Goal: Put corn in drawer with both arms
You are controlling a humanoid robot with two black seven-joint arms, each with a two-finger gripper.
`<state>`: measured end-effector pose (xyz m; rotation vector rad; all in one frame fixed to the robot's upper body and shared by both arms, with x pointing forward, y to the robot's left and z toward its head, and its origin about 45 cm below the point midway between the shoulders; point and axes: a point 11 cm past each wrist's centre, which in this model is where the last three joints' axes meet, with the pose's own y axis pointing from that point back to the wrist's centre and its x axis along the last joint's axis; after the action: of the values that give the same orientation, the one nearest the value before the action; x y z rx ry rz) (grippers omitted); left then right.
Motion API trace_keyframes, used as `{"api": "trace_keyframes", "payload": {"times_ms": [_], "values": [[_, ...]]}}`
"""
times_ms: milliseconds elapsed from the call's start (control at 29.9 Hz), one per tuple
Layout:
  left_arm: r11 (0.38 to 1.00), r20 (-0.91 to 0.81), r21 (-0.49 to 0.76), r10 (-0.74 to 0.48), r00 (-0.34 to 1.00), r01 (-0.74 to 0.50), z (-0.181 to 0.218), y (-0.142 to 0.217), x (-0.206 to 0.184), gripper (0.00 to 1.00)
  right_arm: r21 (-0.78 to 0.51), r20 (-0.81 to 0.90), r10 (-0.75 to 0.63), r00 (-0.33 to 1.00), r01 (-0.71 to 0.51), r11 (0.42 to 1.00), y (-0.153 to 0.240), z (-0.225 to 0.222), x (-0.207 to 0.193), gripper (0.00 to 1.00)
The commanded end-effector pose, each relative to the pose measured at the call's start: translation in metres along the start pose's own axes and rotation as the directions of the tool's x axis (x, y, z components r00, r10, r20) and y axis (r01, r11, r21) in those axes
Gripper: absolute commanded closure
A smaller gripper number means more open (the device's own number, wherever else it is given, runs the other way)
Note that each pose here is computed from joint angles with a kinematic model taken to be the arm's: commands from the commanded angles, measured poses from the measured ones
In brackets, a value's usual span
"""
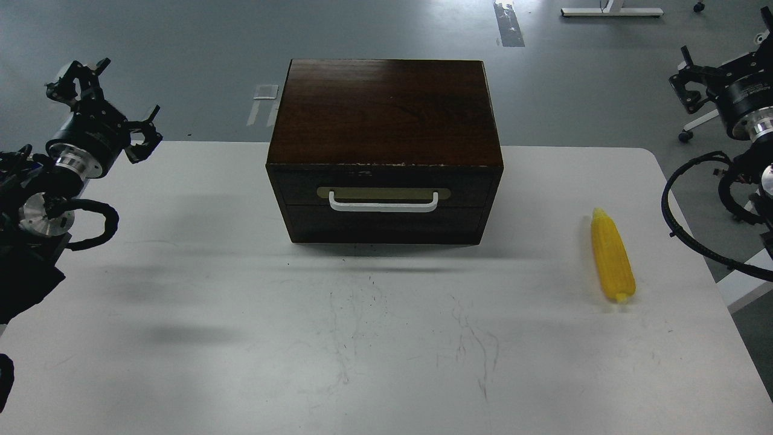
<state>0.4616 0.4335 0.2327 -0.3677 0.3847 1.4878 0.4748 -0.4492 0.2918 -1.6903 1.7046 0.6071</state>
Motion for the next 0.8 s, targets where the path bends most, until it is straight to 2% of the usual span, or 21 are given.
{"api": "trace_keyframes", "payload": {"times_ms": [0, 301, 468, 768], "values": [[1.000, 0.002, -0.004, 0.000, 1.000, 0.000, 0.001, 0.000, 0.000, 0.02, 0.002, -0.001, -0.002, 1.000, 0.002, 1.000, -0.001, -0.001, -0.002, 0.00], [1.000, -0.002, -0.013, 0.004, 1.000, -0.004, 0.009, -0.001, 0.001, 0.02, 0.019, -0.004, -0.005, 1.000, 0.005, 1.000, -0.002, -0.010, -0.003, 0.00], [0.999, 0.049, -0.034, -0.026, 0.998, 0.028, 0.041, -0.013, -0.010, 0.03, 0.022, -0.005, -0.002, 1.000, 0.002, 1.000, -0.001, -0.011, -0.002, 0.00], [0.958, 0.402, -0.086, -0.216, 0.890, 0.272, 0.122, -0.047, -0.096, 0.03, 0.023, -0.004, -0.006, 1.000, 0.006, 1.000, -0.002, -0.011, -0.003, 0.00]]}}
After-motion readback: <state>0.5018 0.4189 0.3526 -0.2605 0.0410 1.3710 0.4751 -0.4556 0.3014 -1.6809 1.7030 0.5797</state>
